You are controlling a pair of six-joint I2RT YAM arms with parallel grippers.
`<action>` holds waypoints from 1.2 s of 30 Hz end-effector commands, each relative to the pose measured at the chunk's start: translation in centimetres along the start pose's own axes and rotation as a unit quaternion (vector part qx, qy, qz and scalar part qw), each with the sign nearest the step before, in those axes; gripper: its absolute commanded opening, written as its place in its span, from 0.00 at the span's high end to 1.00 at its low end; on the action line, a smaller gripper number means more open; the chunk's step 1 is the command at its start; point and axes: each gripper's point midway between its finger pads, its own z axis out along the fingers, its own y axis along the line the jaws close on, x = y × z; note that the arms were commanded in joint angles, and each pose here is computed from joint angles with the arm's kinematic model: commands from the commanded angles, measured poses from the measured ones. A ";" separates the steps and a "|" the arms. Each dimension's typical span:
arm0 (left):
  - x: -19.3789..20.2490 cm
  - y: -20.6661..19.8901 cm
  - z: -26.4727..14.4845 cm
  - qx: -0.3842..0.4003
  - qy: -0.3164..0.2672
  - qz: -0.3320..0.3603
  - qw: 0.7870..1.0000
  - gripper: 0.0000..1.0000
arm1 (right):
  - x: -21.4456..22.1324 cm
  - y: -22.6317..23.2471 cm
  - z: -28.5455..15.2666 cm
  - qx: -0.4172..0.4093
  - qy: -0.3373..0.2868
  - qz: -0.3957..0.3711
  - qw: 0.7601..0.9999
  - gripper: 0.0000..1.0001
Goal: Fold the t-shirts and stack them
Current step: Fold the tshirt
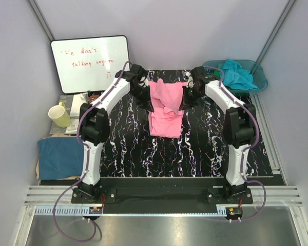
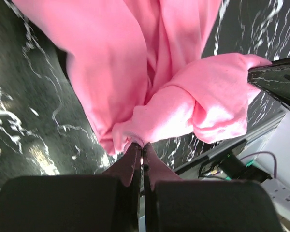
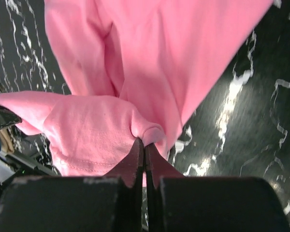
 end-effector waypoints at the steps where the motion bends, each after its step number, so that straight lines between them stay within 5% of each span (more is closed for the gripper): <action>1: -3.0 -0.2 -0.9 0.025 -0.023 -0.015 0.999 1.00 | -2.7 -0.5 0.9 0.002 -0.011 -0.014 1.000 1.00; 4: -4.4 1.0 -0.4 0.028 -0.024 -0.034 0.999 1.00 | -3.8 -0.9 2.2 0.000 -0.008 -0.008 1.000 0.98; 5: -4.9 1.3 -0.4 0.033 -0.025 -0.038 0.998 0.93 | -4.2 -1.1 2.9 0.001 -0.006 -0.007 1.000 0.95; 6: -5.1 1.6 0.1 0.035 -0.022 -0.037 0.998 0.46 | -4.6 -1.3 3.1 0.004 -0.008 -0.005 1.000 0.90; 7: -5.4 1.5 0.0 0.039 -0.025 -0.035 0.998 0.24 | -4.9 -1.3 3.3 0.005 -0.011 -0.002 1.000 0.82; 9: -5.8 0.9 -0.7 0.049 -0.035 -0.023 0.998 0.03 | -6.2 -1.3 3.4 0.008 -0.026 -0.003 1.000 0.65; 15: -5.5 -0.7 -3.7 0.072 -0.065 0.012 0.995 0.01 | -10.8 0.6 -1.7 0.023 -0.136 -0.024 0.990 0.30; 18: -4.1 -0.2 -4.0 0.067 -0.063 0.028 0.995 0.01 | -11.3 1.9 -4.8 0.015 -0.170 -0.041 0.984 0.23; 22: -0.8 2.7 -2.7 0.033 -0.031 0.026 0.999 0.01 | -9.6 4.1 -6.5 -0.035 -0.162 -0.054 0.985 0.23; 27: 2.7 5.3 -1.2 0.012 0.008 0.016 1.000 0.01 | -3.9 5.9 -4.6 -0.121 -0.080 -0.027 0.989 0.26; 36: 3.9 5.0 1.4 0.068 0.022 -0.022 0.997 0.01 | 5.7 2.0 -0.1 -0.108 0.028 0.076 0.991 0.31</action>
